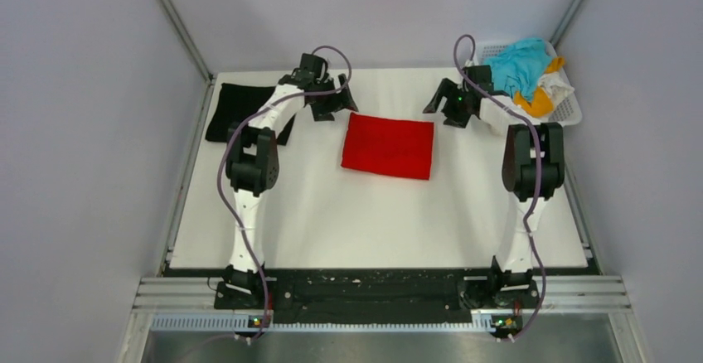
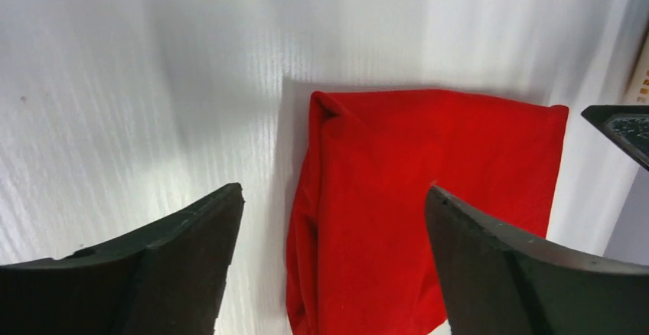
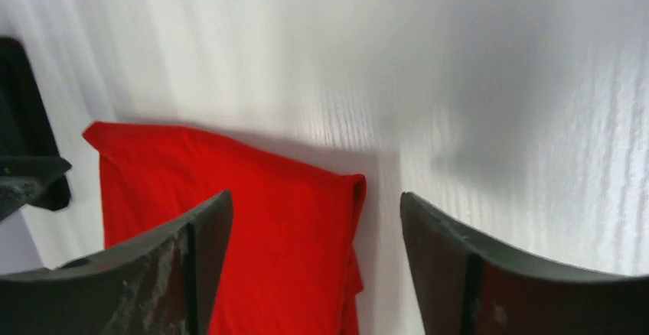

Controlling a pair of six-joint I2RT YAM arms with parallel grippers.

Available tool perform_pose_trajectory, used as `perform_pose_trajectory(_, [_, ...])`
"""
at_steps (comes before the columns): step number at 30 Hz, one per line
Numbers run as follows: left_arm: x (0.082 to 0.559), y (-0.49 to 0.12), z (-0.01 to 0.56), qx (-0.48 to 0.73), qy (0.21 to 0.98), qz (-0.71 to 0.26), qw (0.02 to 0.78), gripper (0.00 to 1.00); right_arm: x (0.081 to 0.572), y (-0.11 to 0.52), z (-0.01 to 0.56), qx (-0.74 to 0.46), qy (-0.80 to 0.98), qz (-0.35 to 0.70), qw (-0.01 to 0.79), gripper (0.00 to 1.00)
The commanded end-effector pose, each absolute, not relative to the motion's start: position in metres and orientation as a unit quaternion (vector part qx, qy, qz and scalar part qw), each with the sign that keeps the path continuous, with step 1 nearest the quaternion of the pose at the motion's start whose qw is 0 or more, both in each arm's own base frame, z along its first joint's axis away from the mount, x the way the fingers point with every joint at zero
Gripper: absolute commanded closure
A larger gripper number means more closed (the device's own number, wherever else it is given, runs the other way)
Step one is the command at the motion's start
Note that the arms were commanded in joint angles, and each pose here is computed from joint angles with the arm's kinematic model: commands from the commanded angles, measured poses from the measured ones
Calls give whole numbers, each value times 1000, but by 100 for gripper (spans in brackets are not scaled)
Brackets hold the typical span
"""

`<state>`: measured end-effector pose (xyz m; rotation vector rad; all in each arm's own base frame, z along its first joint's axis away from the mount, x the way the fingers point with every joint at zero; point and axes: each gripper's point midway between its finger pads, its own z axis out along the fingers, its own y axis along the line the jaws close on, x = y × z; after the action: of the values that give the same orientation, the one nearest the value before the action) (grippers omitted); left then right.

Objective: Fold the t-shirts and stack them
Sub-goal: Fold the long partially folded tshirt into a neat square, then smooth out wrinkles on the folded tshirt

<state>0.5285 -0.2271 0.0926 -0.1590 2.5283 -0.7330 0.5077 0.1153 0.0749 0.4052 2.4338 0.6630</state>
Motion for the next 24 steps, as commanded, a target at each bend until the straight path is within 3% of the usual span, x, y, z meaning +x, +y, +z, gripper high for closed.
perform_pose_trajectory(1, [533,-217,131,-58,920,-270,279,1,530,108,125,116,896,252,345,8])
perform_pose_trajectory(3, [527,-215,145,-61,916,-271,290,1,520,107,140,110,893,254,356,1])
perform_pose_trajectory(9, [480,-242,208,-19,876,-365,315,1,461,142,176,80,866,348,351,1])
perform_pose_trajectory(13, [429,-283,212,38,854,-440,275,1,417,186,185,56,837,440,321,1])
perform_pose_trajectory(19, [390,-300,140,33,876,-447,180,1,380,219,141,60,834,484,257,1])
perform_pose_trajectory(24, [376,-276,66,-3,917,-381,120,1,371,200,73,108,879,411,217,1])
